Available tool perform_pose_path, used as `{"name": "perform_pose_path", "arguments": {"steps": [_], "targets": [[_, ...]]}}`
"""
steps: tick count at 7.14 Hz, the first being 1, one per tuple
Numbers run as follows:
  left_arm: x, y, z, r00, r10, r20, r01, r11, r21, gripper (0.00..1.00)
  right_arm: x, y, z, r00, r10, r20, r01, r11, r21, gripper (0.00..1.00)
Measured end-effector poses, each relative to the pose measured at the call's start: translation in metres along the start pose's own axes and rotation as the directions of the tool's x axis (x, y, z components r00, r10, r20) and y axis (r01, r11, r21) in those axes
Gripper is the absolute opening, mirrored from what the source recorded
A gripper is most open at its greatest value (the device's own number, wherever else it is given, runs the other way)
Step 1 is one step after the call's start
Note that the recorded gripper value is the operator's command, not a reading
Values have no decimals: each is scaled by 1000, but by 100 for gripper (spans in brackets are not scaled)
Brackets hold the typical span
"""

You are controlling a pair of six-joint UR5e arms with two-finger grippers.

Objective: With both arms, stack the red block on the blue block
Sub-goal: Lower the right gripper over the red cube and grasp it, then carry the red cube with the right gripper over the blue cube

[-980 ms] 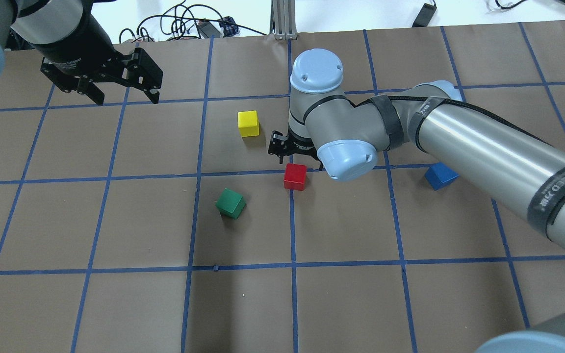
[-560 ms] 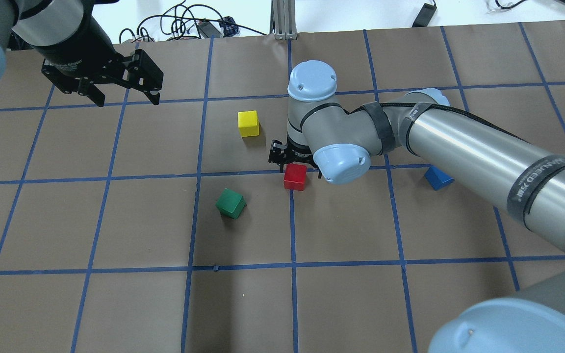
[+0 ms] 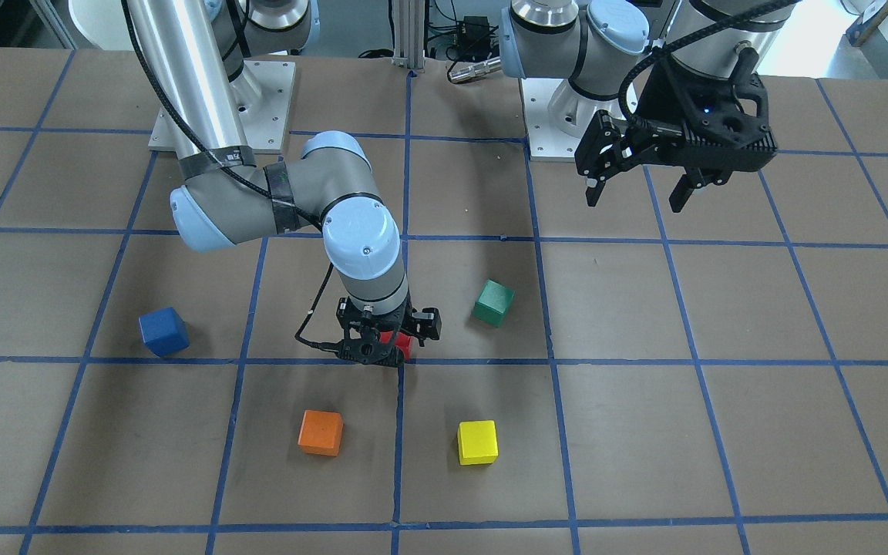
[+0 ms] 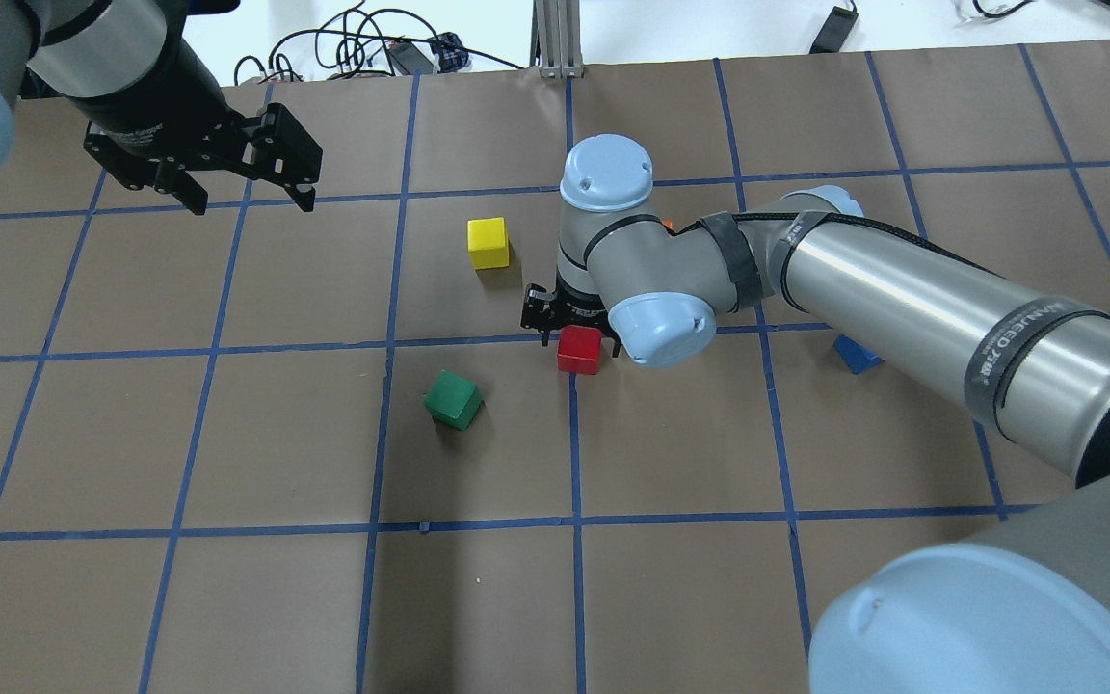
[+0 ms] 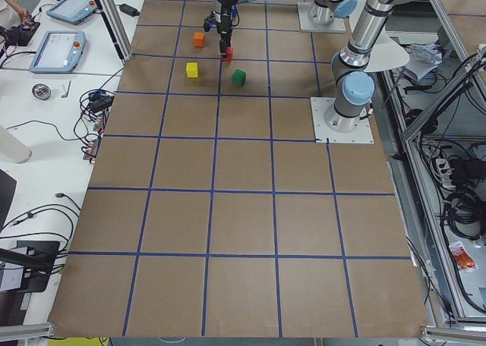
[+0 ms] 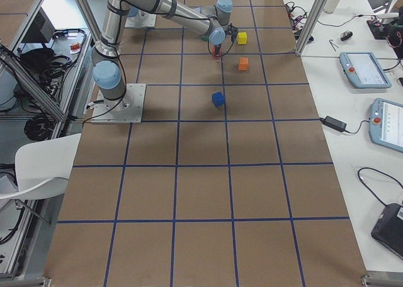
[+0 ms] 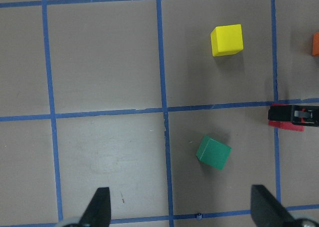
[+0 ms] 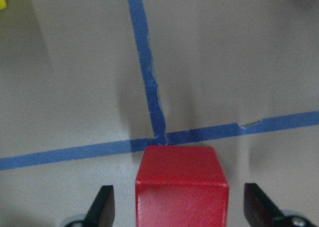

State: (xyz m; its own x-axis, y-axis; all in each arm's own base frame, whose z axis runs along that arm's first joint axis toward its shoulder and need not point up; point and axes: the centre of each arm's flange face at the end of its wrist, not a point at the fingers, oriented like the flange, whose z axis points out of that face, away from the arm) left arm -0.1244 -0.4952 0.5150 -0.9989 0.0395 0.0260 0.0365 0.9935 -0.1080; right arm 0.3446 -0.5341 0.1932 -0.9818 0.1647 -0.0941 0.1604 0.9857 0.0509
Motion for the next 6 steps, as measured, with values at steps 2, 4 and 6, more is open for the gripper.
{"name": "perform_pose_path", "arguments": {"steps": [2, 4, 6], "targets": [[0, 0, 1, 1000, -1, -1, 1, 1000, -1, 100, 0, -1, -1, 1000, -3, 3, 3, 1000, 10, 0], [0, 1, 2, 1000, -1, 0, 1, 1000, -5, 100, 2, -1, -13, 1000, 1, -3, -1, 1000, 21, 0], [0, 2, 3, 1000, -1, -1, 1, 1000, -7, 100, 27, -1, -60, 999, -21, -46, 22, 1000, 23, 0]]}}
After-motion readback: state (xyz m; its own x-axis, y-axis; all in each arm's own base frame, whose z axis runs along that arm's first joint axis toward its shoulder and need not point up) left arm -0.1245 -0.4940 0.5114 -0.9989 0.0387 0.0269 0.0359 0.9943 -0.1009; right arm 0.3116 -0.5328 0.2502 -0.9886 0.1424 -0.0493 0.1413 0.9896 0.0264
